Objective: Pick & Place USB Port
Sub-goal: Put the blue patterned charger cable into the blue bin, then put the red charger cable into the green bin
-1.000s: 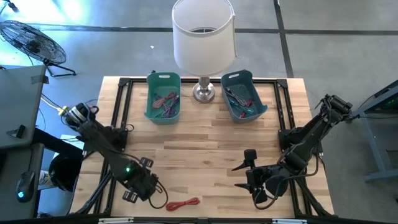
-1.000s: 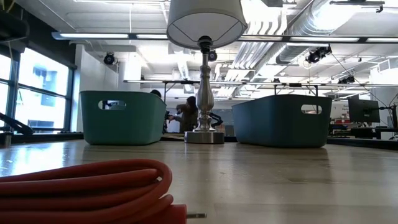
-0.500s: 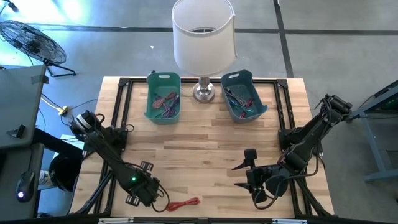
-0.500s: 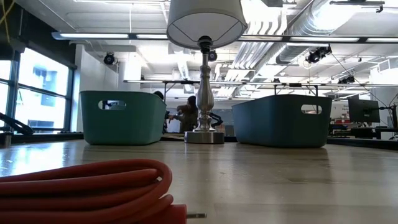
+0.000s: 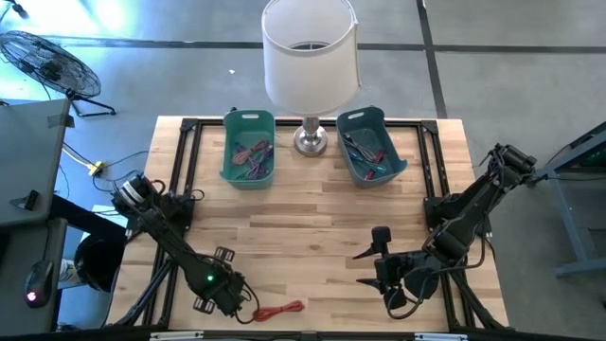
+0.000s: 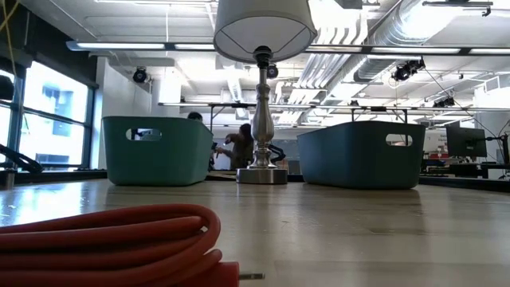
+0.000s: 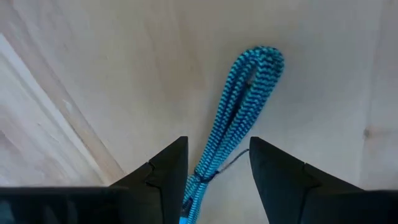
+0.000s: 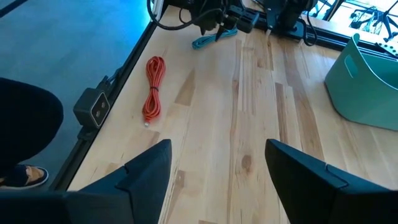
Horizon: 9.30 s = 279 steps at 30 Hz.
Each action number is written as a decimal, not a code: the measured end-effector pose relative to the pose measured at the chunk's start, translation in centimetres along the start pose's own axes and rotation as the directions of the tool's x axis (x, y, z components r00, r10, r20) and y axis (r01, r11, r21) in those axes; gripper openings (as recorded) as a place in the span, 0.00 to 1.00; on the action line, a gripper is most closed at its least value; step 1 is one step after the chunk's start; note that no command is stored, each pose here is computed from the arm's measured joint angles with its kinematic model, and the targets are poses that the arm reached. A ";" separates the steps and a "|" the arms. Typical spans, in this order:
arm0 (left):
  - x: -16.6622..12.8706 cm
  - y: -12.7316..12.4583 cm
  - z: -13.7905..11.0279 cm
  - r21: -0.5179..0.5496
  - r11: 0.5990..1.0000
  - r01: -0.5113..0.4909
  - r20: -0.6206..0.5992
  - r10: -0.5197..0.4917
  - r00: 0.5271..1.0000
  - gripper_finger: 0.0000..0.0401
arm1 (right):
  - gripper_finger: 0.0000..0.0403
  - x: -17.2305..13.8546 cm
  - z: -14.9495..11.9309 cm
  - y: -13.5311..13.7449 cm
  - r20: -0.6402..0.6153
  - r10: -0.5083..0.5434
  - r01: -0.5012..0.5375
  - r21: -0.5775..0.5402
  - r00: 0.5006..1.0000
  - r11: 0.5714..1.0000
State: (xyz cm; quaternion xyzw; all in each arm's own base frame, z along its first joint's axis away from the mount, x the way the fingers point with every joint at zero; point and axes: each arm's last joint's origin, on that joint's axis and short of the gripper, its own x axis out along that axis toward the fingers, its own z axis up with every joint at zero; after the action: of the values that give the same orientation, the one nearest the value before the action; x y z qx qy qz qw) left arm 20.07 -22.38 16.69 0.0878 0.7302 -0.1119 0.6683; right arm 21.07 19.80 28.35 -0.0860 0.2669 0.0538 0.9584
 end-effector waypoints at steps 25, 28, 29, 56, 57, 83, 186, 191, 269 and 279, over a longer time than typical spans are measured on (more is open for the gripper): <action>1.6 0.1 0.2 -0.054 0.998 0.043 0.075 -0.038 0.996 0.41 | 0.63 -0.1 -0.1 0.2 -0.006 0.031 -0.030 0.022 1.000 0.999; 2.7 0.5 -0.4 -0.093 0.992 0.080 0.067 -0.074 0.995 0.40 | 0.63 -0.3 -0.1 0.5 -0.004 0.038 -0.038 0.017 0.999 0.999; 3.0 0.6 -0.6 -0.113 0.990 0.079 0.055 -0.073 0.996 0.39 | 0.63 -0.3 -0.1 0.6 -0.003 0.041 -0.041 0.015 0.999 0.999; -9.8 0.0 3.7 -0.212 0.635 -0.743 0.555 0.704 0.443 0.03 | 0.63 -0.4 -0.1 0.6 0.013 0.000 0.000 0.000 1.000 1.000; -11.2 0.1 3.6 -0.249 0.579 -0.777 0.567 0.737 0.367 0.03 | 0.63 -0.4 -0.1 0.6 0.014 -0.004 0.004 -0.004 1.000 1.000; -25.0 8.7 8.0 -0.355 0.670 -0.651 0.842 0.532 0.089 0.03 | 0.63 -0.9 0.8 1.1 0.134 -0.071 0.098 -0.209 0.988 0.973; -26.4 15.9 11.1 -0.040 0.750 -0.660 0.997 -0.015 -0.078 0.35 | 0.03 0.4 5.2 -4.5 0.292 -0.622 0.685 -0.381 0.727 0.621; -27.0 15.8 10.9 -0.047 0.749 -0.661 0.991 -0.047 -0.123 0.35 | 0.03 0.2 4.9 -4.7 0.240 -0.724 0.746 -0.397 0.647 0.535; -21.4 8.7 3.0 0.364 0.901 -0.235 0.693 -0.094 0.715 0.35 | 0.76 -5.9 0.6 -19.4 -0.101 -0.345 0.359 0.312 0.933 0.880; -16.5 5.2 6.6 0.263 0.962 -0.081 0.569 -0.087 0.818 0.35 | 0.76 -5.3 1.5 -16.6 -0.024 -0.247 0.244 0.267 0.969 0.932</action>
State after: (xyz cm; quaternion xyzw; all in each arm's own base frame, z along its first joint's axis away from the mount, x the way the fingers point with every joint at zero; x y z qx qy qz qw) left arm 29.33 -18.88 32.35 0.1405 0.4714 -0.2345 0.8385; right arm 19.80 3.55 34.68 0.0122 0.2543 -0.1024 0.9616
